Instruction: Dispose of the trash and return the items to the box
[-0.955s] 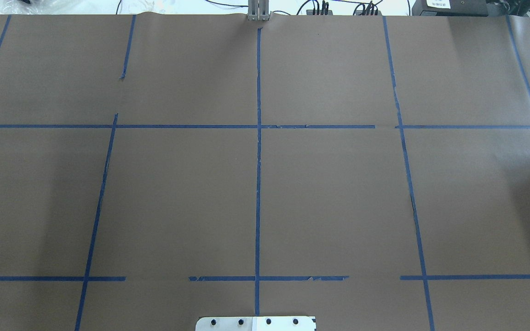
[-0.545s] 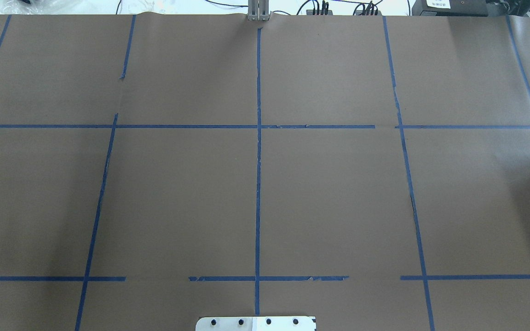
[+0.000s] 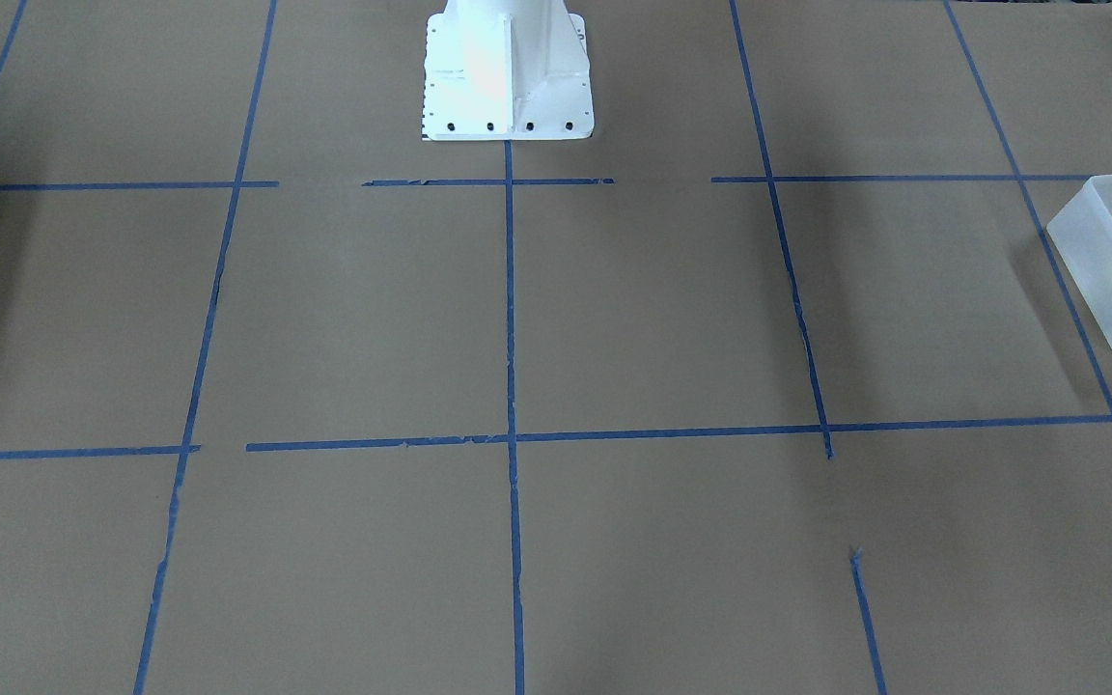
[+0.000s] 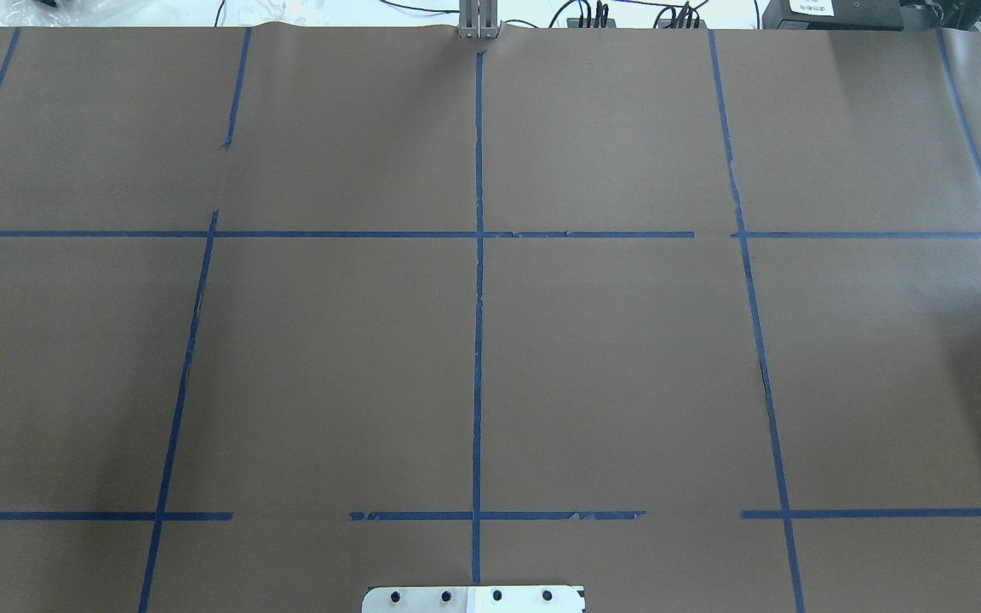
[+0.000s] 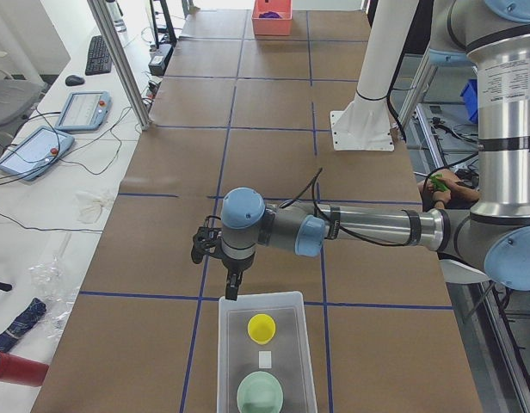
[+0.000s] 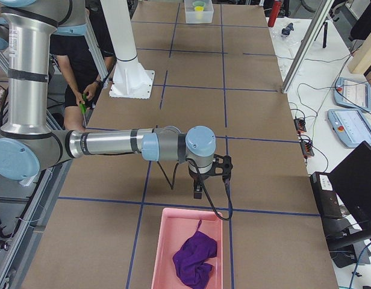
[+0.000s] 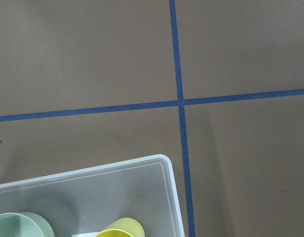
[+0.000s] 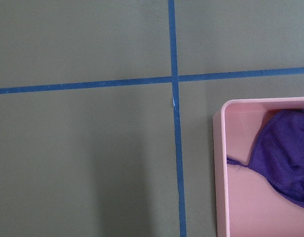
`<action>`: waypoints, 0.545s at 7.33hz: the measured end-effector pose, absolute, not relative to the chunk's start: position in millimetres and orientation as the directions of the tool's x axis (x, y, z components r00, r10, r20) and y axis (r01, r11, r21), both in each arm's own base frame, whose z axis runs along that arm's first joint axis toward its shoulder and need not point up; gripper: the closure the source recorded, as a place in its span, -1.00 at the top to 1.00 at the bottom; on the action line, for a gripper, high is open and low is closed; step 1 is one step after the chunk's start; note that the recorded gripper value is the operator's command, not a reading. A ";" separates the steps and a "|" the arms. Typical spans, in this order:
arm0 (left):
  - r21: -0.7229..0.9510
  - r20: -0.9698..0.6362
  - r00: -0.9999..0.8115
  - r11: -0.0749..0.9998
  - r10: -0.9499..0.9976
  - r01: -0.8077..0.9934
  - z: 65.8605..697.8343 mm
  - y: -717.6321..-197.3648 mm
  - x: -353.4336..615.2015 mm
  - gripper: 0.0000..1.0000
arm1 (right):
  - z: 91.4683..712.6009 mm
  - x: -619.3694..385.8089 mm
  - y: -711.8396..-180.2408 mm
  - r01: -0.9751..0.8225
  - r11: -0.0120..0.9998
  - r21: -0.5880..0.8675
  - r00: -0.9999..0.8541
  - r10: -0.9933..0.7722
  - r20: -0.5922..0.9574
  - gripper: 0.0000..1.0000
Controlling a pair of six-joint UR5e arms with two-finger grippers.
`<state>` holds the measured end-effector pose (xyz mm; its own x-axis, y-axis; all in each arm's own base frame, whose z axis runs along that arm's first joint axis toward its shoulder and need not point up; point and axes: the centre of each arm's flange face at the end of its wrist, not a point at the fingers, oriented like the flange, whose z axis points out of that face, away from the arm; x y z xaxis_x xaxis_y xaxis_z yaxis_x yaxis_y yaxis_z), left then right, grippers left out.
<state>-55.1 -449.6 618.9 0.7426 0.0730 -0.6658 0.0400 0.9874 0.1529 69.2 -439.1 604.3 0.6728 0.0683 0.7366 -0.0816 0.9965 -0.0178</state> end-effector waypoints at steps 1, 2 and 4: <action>0.151 -0.666 0.743 0.988 0.072 0.040 620.0 -448.8 -55.3 1.00 | 604.1 69.2 -439.6 -0.082 0.996 -0.018 0.672 0.068 0.737 1.00; 0.149 -0.666 0.743 0.988 0.070 0.040 620.9 -448.5 -55.5 1.00 | 603.9 69.2 -439.9 -0.082 0.996 -0.018 0.672 0.068 0.737 1.00; 0.148 -0.666 0.743 0.988 0.069 0.041 621.8 -448.2 -55.6 1.00 | 602.8 69.2 -440.3 -0.082 0.997 -0.015 0.672 0.067 0.737 1.00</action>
